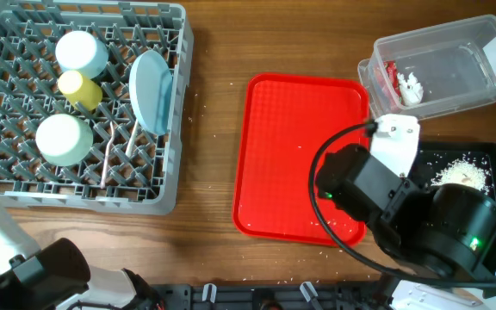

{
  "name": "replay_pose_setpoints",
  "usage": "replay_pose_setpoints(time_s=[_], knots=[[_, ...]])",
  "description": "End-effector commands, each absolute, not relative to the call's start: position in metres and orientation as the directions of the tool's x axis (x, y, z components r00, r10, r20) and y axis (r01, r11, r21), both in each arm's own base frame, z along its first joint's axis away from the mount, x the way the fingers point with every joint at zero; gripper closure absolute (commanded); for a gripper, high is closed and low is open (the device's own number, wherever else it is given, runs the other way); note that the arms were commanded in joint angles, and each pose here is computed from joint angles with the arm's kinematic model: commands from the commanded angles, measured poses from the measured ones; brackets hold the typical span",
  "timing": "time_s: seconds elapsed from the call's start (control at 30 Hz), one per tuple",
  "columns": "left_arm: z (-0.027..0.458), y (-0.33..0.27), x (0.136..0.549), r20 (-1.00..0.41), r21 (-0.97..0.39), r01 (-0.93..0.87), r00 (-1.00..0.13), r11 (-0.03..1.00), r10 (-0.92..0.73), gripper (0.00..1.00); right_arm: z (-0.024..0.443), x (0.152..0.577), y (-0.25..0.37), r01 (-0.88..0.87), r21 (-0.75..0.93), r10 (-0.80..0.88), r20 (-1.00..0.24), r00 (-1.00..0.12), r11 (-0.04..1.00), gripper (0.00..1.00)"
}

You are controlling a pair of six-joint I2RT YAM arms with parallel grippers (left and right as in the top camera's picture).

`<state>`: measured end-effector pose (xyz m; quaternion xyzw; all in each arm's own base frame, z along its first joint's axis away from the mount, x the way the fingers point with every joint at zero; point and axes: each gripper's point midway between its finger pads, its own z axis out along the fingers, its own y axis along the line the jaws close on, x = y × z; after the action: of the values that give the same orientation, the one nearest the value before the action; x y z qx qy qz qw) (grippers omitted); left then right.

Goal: Sort waste into correct bins and load items into the dishwasher rack

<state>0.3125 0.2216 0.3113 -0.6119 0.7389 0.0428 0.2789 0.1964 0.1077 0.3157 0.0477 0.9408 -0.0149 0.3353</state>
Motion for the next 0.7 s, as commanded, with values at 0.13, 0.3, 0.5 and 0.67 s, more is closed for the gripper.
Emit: replay_pose_setpoints(time_s=[0.13,0.3,0.5,0.67], knots=[[0.313,0.224,0.311,-0.471,-0.283,-0.932,-0.072,0.227,-0.879,0.0,0.348,0.226,0.117,-0.178,0.012,-0.111,-0.742,-0.662,0.984,0.0],[0.313,0.224,0.311,-0.471,-0.283,-0.932,-0.072,0.227,-0.879,0.0,0.29,0.279,0.098,-0.313,0.237,0.044,-0.854,-0.519,0.92,0.0],[0.313,0.224,0.311,-0.471,-0.283,-0.932,-0.072,0.227,-0.879,0.0,0.208,0.262,0.068,-0.318,0.213,0.138,-0.96,-0.242,0.924,0.0],[0.313,0.224,0.311,-0.471,-0.283,-0.932,-0.072,0.227,-0.879,0.0,0.188,0.249,0.041,-0.217,0.214,0.211,-0.977,-0.038,0.953,0.0]])
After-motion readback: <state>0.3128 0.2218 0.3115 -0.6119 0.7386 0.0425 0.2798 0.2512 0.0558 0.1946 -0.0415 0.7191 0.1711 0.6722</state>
